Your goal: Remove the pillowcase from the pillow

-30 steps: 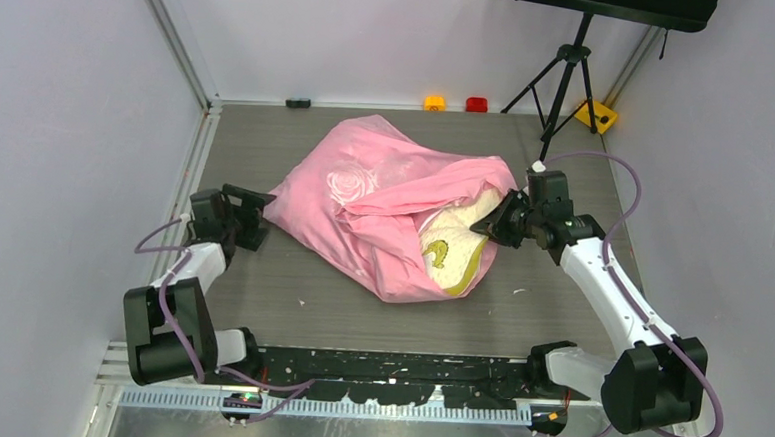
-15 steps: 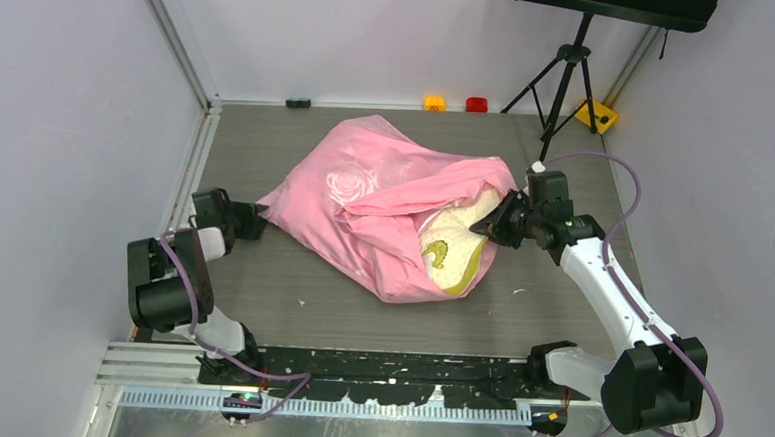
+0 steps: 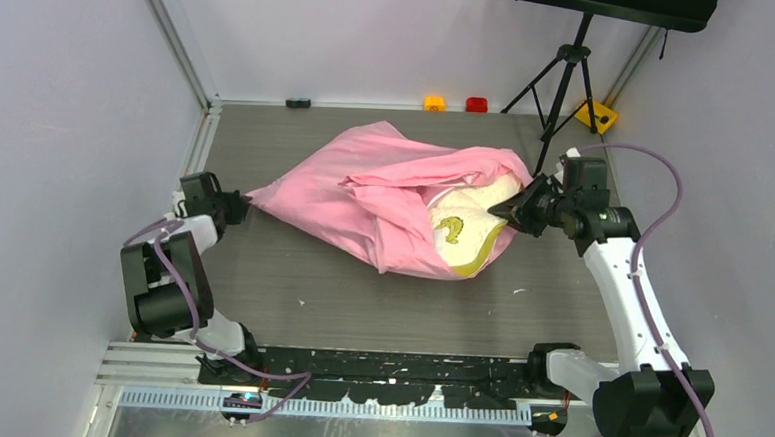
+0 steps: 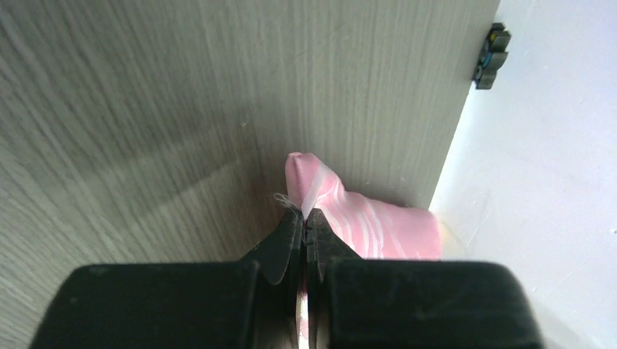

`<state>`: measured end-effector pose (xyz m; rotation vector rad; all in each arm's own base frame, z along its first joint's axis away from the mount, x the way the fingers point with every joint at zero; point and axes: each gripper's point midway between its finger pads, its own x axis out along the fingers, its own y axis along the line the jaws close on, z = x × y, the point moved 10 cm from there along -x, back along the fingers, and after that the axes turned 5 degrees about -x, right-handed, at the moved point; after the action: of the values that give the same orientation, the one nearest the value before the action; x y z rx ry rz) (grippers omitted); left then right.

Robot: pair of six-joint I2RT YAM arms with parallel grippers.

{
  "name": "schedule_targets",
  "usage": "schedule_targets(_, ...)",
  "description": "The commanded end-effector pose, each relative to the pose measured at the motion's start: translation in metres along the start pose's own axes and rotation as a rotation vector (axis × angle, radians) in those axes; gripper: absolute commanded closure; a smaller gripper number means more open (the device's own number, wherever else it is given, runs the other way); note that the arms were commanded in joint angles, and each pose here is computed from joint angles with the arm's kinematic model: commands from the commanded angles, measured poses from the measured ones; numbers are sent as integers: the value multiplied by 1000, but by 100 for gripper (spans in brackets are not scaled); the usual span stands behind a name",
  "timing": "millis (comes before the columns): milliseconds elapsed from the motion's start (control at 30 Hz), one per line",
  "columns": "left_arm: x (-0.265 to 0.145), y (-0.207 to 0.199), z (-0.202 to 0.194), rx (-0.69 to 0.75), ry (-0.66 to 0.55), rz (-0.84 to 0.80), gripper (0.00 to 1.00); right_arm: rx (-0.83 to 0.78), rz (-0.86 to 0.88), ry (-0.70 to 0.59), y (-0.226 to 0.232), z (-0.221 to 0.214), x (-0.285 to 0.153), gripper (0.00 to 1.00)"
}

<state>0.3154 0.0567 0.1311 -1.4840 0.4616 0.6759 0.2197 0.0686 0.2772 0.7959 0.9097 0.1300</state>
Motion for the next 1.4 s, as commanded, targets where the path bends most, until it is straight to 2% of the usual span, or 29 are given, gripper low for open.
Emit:
schedule_targets(0, -6, -29, 45, -54, -305, -22, 100, -10, 30, -203, 26, 18, -51, 100)
schedule_targets(133, -10, -31, 64, -102, -367, -12, 100, -2, -114, -345, 23, 23, -73, 100)
schedule_targets(200, -13, -30, 67, -103, -400, 21, 100, 15, -209, -457, 16, 25, -85, 100)
schedule_targets(300, -13, -27, 68, -118, -418, 28, 100, 51, -263, -596, 10, 22, -102, 100)
schedule_targets(533, -10, -30, 69, -135, -407, 36, 100, 75, -265, -681, 15, 26, -117, 100)
schedule_targets(633, -13, -33, 66, -129, -394, 21, 100, 61, -212, -613, 24, 30, -109, 100)
schedule_targets(767, -14, -41, 53, -89, -338, -14, 100, 106, -25, -322, 28, 23, -63, 100)
schedule_targets(867, -16, -42, 43, -78, -335, -27, 100, 186, 44, -130, 15, 16, -19, 100)
schedule_targets(967, -18, -43, 43, -83, -350, -33, 100, 197, 28, -86, 6, 14, -3, 100)
schedule_targets(1067, -22, -47, 45, -73, -373, -33, 100, 157, -56, -154, 2, 17, -10, 100)
schedule_targets(1200, -25, -58, 51, -81, -408, -15, 100, 153, -163, -270, 4, 39, -43, 100)
schedule_targets(1367, -37, -61, 66, -108, -494, 22, 100, 184, -343, -549, 1, 52, -92, 100)
